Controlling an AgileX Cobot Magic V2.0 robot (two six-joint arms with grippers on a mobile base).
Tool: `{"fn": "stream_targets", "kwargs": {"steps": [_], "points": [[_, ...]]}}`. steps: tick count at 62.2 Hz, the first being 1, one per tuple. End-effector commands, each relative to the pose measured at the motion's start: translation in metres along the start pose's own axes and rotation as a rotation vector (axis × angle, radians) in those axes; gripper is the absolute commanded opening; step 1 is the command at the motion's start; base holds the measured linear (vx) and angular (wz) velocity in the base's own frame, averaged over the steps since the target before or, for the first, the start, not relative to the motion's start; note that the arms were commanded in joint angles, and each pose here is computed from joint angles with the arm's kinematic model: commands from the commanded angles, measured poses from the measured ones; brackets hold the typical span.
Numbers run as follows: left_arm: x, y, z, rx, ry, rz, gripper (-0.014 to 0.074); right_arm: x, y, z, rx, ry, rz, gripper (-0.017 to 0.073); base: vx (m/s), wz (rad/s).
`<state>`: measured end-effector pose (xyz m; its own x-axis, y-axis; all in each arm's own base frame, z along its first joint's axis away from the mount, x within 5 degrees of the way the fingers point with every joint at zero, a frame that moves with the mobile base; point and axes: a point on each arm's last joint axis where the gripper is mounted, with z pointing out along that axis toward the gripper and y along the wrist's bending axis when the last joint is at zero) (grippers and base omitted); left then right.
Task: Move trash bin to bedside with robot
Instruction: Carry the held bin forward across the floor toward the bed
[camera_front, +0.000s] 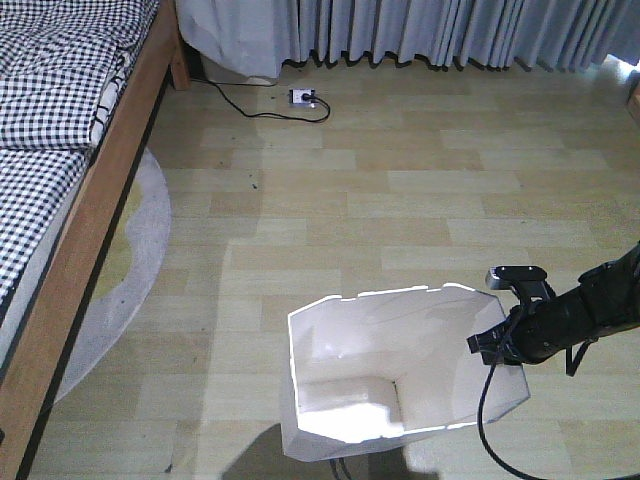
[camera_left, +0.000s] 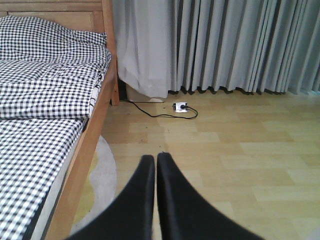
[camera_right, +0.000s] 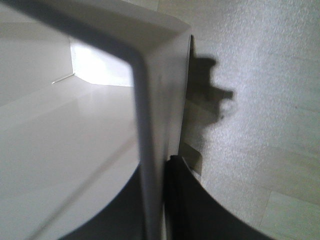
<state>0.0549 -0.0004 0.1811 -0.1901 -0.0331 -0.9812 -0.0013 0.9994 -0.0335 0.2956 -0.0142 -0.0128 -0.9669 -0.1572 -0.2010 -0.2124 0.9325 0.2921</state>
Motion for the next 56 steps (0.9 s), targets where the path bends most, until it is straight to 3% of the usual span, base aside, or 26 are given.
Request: {"fn": "stream_targets", "kwargs": {"steps": [1, 56], "points": [[-0.0008, -0.0001, 0.0005, 0.004, -0.065, -0.007, -0.0006, -0.0177, 0.0163, -0.0218, -0.148, -0.092, 0.015, -0.0006, 0.25, 0.02], [-0.0008, -0.0001, 0.0005, 0.004, -0.065, -0.007, -0.0006, -0.0177, 0.0163, -0.0218, -0.148, -0.092, 0.015, -0.0006, 0.28, -0.03]]}}
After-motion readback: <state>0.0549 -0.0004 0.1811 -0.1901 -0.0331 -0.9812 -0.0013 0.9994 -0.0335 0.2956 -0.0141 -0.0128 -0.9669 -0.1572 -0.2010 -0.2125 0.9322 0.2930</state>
